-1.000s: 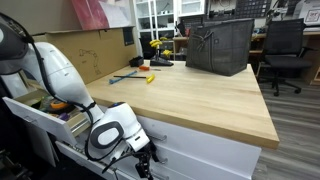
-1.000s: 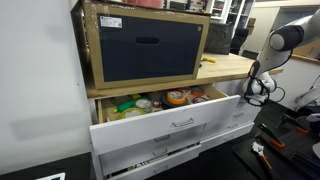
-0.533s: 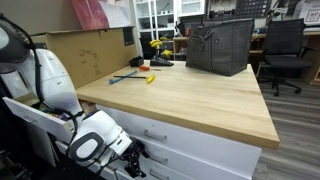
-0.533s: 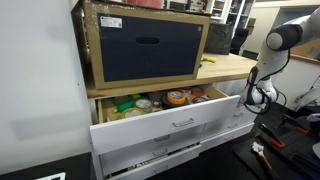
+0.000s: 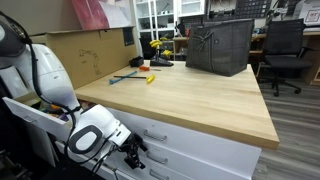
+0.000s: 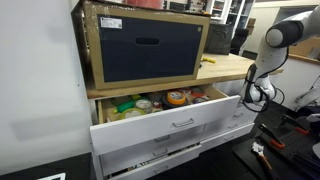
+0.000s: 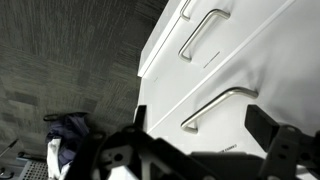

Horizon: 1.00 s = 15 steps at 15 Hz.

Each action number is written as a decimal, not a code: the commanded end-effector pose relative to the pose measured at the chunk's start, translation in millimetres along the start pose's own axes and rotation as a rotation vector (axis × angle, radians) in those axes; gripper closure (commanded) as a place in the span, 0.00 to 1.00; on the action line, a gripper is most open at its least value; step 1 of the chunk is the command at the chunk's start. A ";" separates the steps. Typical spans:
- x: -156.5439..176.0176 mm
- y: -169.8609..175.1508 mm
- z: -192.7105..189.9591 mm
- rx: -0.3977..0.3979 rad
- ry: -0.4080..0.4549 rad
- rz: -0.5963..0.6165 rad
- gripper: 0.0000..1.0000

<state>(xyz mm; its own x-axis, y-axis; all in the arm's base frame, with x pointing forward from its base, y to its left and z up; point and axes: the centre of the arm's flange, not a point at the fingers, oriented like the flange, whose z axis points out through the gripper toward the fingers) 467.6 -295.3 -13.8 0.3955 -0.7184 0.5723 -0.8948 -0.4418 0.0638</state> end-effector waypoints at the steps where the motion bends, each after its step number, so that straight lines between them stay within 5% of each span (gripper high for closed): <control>1: -6.7 46.9 -41.2 0.028 -0.045 0.006 0.00; 8: -23.1 96.9 -68.0 -0.001 -0.232 -0.051 0.00; 15: 4.9 144.0 -61.3 -0.075 -0.259 0.043 0.00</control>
<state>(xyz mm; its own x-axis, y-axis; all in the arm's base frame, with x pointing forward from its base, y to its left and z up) 329.9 -314.5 25.8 0.4220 -0.8348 0.3535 -0.9060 -0.4027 0.1305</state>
